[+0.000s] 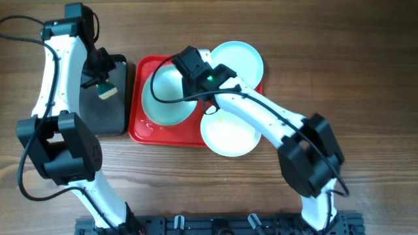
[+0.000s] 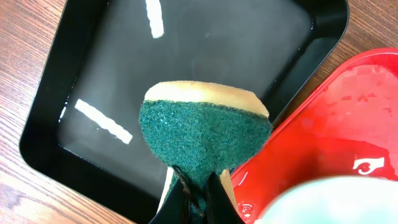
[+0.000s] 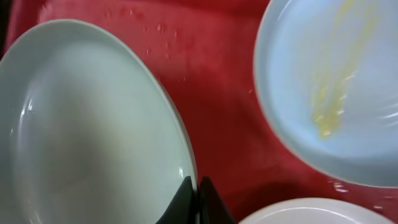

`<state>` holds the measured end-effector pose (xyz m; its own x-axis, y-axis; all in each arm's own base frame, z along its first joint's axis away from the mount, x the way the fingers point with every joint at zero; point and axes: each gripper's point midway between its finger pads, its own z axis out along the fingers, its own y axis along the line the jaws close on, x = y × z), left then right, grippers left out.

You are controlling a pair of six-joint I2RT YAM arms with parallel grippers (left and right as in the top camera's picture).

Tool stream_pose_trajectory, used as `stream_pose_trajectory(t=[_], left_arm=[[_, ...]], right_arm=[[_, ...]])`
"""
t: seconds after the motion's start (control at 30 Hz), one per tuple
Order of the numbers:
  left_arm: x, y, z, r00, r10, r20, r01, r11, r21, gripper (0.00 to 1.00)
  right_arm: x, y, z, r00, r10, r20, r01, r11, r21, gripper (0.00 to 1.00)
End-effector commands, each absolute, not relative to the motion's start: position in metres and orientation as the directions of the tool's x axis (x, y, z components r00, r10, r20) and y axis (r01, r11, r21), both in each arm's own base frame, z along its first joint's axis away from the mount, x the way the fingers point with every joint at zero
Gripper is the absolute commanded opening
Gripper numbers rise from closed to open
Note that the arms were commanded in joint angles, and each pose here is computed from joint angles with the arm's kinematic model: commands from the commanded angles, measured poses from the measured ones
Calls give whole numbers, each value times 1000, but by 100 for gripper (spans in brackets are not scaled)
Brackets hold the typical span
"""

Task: Clean dirty plates on tray and stack at the side

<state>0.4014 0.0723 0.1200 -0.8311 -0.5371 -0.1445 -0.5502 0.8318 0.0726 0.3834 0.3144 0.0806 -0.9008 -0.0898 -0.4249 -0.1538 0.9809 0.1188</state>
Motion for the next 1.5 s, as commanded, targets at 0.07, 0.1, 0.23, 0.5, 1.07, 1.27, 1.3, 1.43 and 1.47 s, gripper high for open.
stream_pose_trajectory(t=[0.07, 0.1, 0.23, 0.5, 1.07, 1.27, 1.3, 1.43, 1.47], left_arm=[[401, 71, 127, -818, -552, -161, -566, 823, 52, 4], [401, 71, 127, -818, -552, -161, -566, 823, 52, 4], [401, 71, 127, -818, -552, -161, -565, 823, 53, 4], [401, 71, 127, -818, -552, -161, -565, 823, 53, 4], [401, 71, 127, -818, -552, -161, -565, 823, 53, 4], [402, 71, 128, -818, -551, -164, -565, 823, 51, 4], [401, 71, 128, -818, -552, -163, -565, 823, 51, 4], [400, 66, 127, -825, -544, -155, -556, 830, 51, 4], [401, 63, 127, -828, -539, -152, -551, 834, 45, 4]], right_arm=[[359, 332, 36, -956, -111, -272, -167, 967, 193, 4], [359, 332, 36, -956, -112, -271, -167, 967, 192, 6], [363, 331, 37, -941, -173, -292, -231, 957, 176, 29], [393, 337, 45, -726, -529, -440, -631, 767, 119, 56], [402, 349, 5, -760, -484, -433, -619, 741, 258, 25], [405, 345, -2, -834, -388, -393, -512, 811, 284, 4], [404, 342, -4, -855, -359, -374, -475, 831, 289, 4], [408, 303, -17, -955, -87, -282, -144, 971, 190, 4], [405, 298, -19, -965, -33, -261, -82, 980, 179, 4]])
